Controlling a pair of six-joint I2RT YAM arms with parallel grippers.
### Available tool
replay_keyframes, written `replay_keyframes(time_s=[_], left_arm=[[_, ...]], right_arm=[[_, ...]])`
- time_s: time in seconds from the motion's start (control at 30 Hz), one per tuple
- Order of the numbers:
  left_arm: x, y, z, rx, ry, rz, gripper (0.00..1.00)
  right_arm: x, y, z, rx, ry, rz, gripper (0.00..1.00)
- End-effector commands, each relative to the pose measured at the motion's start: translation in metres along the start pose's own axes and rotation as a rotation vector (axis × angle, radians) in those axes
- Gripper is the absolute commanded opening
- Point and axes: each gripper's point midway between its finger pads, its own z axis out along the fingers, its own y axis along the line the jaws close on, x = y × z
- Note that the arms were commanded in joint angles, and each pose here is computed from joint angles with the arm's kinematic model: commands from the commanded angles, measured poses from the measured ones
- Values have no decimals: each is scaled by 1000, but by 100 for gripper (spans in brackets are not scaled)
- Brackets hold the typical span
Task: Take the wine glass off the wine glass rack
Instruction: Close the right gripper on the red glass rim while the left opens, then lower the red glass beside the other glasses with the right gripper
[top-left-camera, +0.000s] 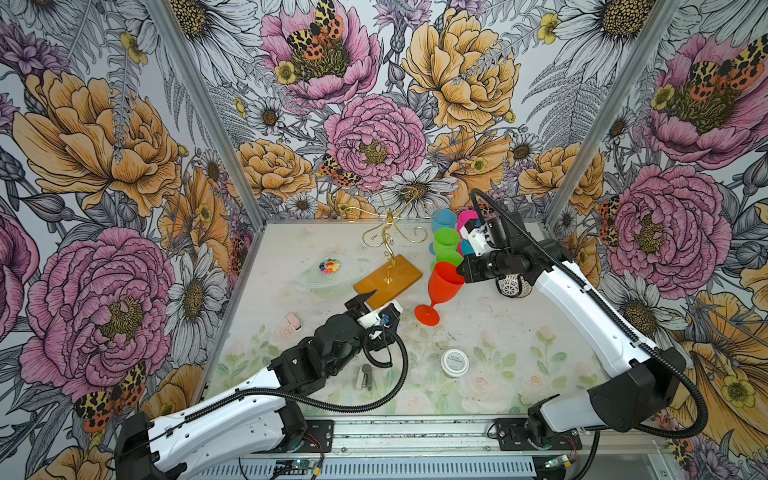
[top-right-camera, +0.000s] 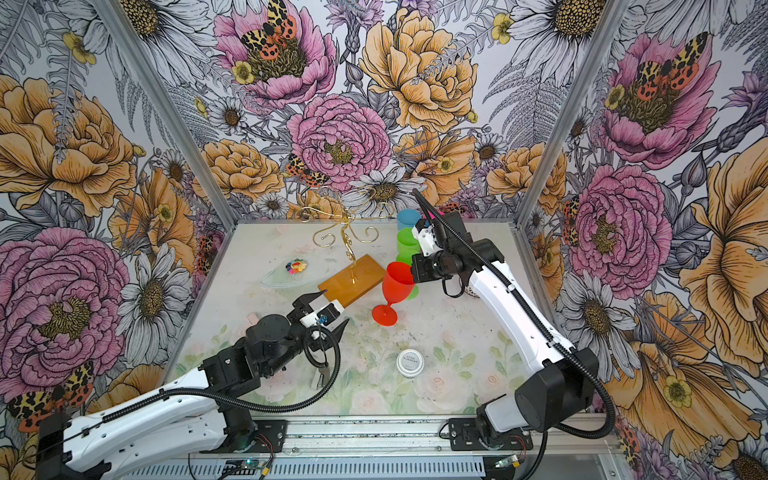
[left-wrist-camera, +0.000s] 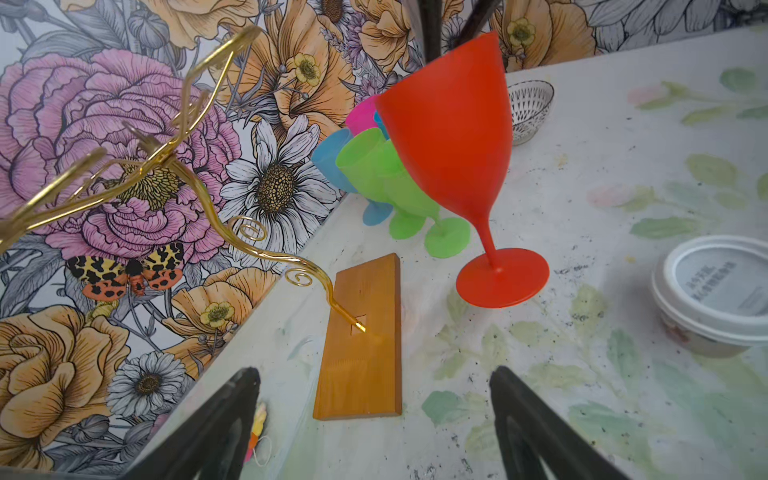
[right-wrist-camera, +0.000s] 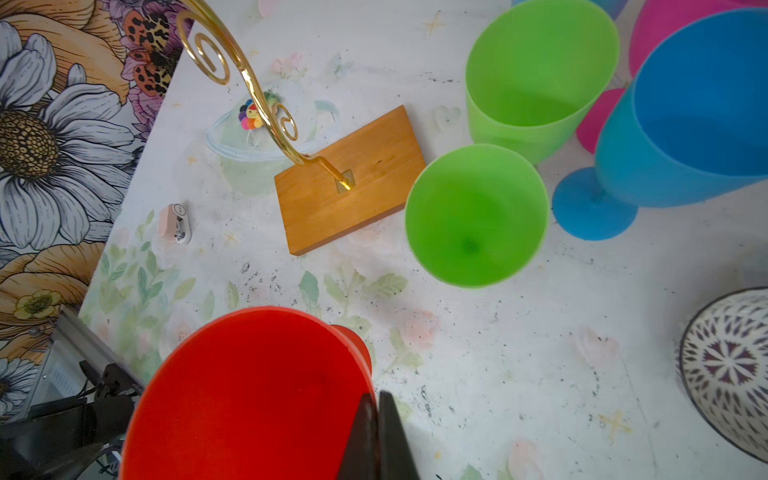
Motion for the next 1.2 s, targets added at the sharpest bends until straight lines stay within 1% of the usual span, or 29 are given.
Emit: replay_keyframes(time_s=[0.0,0.13,0.27,0.43,0.63,0.9,1.17], left_arm=[[-8,8,-2,30,-16,-198,92],[-6,20,2,34,-12,-329,95],[4,32,4,-8,-8,-406,96],[23,47,6,-56,54,-471,97],[37,64,2,-115,82,-523,99],[49,72,5,-150,114,-553,99],[52,76,5,-170,127,-554,99]], right_arm=[[-1,-20,-9,98,-46,-20,0],[8,-38,-7,167,-31,0,0],[15,-57,-6,253,-21,4,0],[14,-81,-9,379,-42,-10,0],[4,-104,-8,489,-98,-7,0],[-13,-122,0,515,-187,17,0],[-21,-135,16,502,-195,30,0]])
